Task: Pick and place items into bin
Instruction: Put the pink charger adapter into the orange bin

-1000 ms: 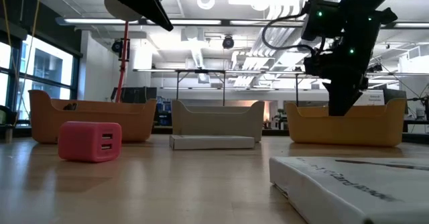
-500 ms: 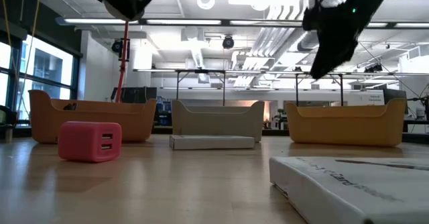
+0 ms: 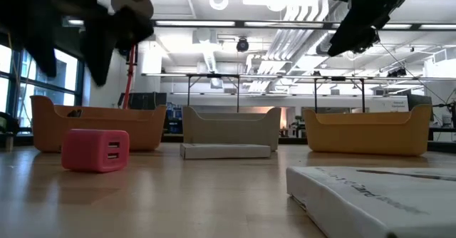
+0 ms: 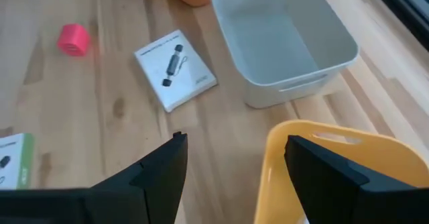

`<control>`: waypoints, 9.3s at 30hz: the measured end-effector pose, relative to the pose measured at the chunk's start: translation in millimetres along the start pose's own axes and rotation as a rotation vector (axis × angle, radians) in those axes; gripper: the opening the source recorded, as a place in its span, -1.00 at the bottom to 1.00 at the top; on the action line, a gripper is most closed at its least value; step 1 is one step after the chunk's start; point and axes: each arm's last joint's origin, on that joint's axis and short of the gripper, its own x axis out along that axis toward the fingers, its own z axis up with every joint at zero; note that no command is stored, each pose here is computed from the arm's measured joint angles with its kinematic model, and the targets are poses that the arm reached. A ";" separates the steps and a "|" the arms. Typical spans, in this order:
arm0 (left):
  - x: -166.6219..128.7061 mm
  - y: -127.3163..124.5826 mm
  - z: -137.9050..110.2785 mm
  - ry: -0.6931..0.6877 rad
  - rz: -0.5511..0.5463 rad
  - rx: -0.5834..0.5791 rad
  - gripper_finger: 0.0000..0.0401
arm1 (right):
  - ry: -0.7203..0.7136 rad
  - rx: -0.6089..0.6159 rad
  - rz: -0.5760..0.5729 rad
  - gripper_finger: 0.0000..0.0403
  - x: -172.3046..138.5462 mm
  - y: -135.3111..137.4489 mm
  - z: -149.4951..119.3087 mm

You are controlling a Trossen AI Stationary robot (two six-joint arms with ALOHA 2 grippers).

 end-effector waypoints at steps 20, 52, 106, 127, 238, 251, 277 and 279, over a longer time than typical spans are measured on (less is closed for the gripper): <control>64.2 -9.3 3.9 0.094 0.045 -0.398 -0.04 | 0.025 -0.052 0.035 0.18 -4.2 19.0 -8.8; 80.9 26.1 36.0 -0.206 -0.078 -0.473 -0.04 | 0.072 -0.023 -0.025 0.18 -56.0 11.4 -41.9; 39.2 53.5 108.9 -0.051 0.060 -0.045 -1.00 | 0.016 -0.211 0.387 0.18 -44.8 59.1 -42.6; -53.8 41.4 24.9 0.053 0.357 -0.023 -1.00 | 0.156 -0.264 0.463 0.18 95.0 130.5 -59.9; -35.5 40.8 9.0 -0.158 0.376 -0.335 -1.00 | 0.245 -0.159 0.226 -0.10 139.1 115.4 -78.0; -35.5 40.8 9.0 -0.158 0.376 -0.335 -1.00 | 0.245 -0.153 0.227 -0.20 139.0 115.5 -77.7; -35.5 40.9 9.0 -0.154 0.382 -0.313 -1.00 | 0.242 -0.079 0.178 -0.22 107.5 99.0 -58.9; -35.6 40.9 9.0 -0.155 0.387 -0.313 -1.00 | 0.226 -0.076 0.153 -0.24 96.1 92.3 -52.8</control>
